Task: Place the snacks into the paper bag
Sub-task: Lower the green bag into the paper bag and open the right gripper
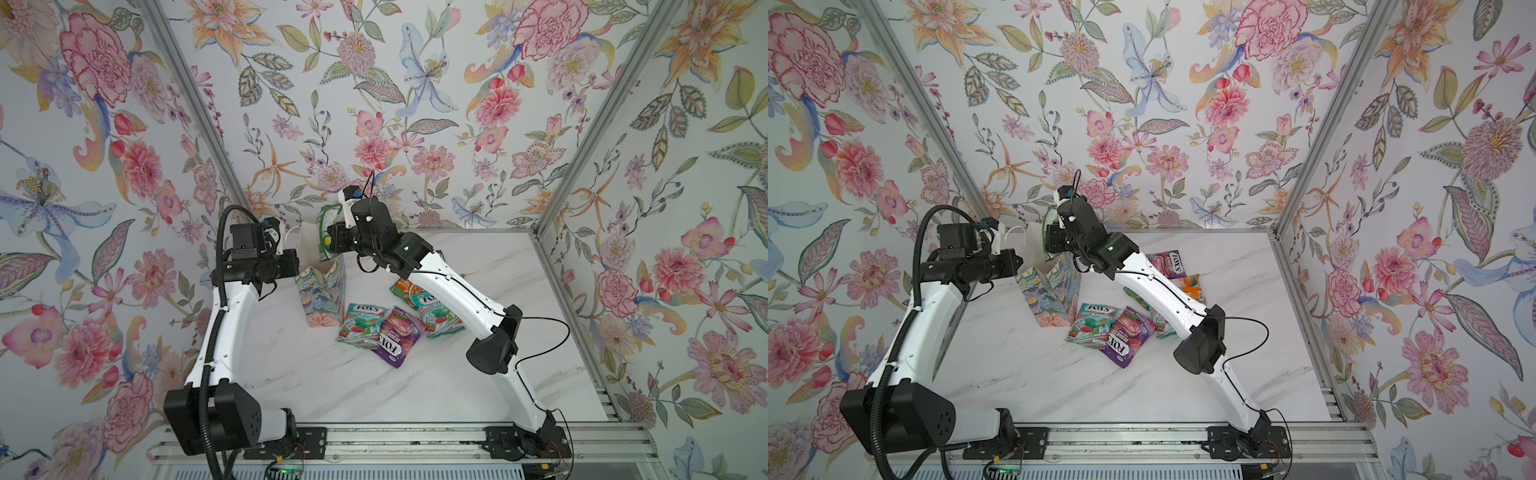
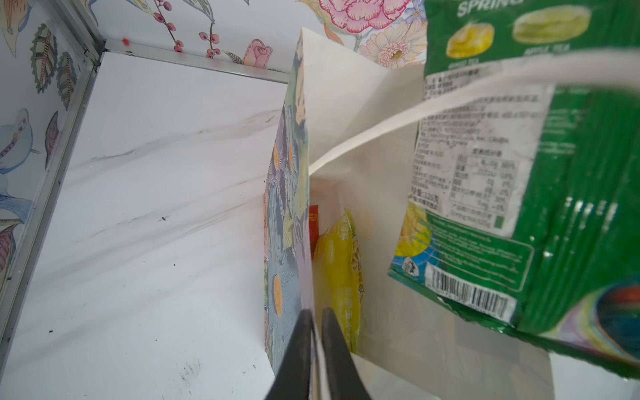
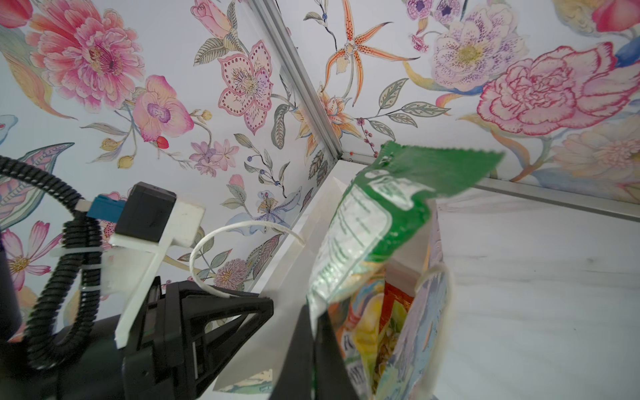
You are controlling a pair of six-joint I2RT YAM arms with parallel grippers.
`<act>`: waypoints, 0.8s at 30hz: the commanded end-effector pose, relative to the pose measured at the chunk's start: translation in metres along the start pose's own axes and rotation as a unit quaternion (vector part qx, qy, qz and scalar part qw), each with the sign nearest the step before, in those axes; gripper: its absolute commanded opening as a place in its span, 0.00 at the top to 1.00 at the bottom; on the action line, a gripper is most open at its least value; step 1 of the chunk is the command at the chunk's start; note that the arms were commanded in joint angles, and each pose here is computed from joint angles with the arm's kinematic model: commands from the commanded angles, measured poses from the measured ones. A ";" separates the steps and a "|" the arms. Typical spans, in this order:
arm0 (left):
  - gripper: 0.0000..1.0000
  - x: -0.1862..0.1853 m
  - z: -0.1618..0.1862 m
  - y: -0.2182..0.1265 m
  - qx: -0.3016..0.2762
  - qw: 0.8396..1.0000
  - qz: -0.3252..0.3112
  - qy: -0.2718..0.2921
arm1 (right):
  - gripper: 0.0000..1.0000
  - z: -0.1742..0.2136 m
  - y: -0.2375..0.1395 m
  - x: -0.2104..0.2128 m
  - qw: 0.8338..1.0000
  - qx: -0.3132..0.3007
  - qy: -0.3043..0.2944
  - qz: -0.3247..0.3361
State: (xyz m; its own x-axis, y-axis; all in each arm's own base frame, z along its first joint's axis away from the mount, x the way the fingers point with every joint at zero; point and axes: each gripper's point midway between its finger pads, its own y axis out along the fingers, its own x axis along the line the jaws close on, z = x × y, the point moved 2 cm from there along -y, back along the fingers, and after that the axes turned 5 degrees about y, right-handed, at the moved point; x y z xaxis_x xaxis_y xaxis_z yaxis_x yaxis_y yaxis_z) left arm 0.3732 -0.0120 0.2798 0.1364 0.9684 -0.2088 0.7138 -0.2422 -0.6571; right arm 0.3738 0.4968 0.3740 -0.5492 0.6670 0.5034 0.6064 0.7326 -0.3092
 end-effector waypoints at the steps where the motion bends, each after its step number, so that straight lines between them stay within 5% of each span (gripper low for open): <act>1: 0.92 -0.002 -0.004 -0.002 -0.001 1.000 0.001 0.013 | 1.00 -0.018 -0.013 0.007 0.999 -0.031 -0.011 0.001; 24: 0.98 -0.002 -0.004 0.001 0.000 1.000 0.002 0.012 | 1.00 0.012 -0.015 0.009 0.999 0.008 -0.025 0.020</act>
State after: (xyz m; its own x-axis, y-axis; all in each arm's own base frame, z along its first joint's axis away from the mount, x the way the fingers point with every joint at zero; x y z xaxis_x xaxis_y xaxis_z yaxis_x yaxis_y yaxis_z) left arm 0.3732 -0.0120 0.2799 0.1391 0.9686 -0.2059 0.7140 -0.2422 -0.6569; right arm 0.3578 0.5079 0.3317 -0.5425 0.7144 0.4420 0.5812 0.6991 -0.4165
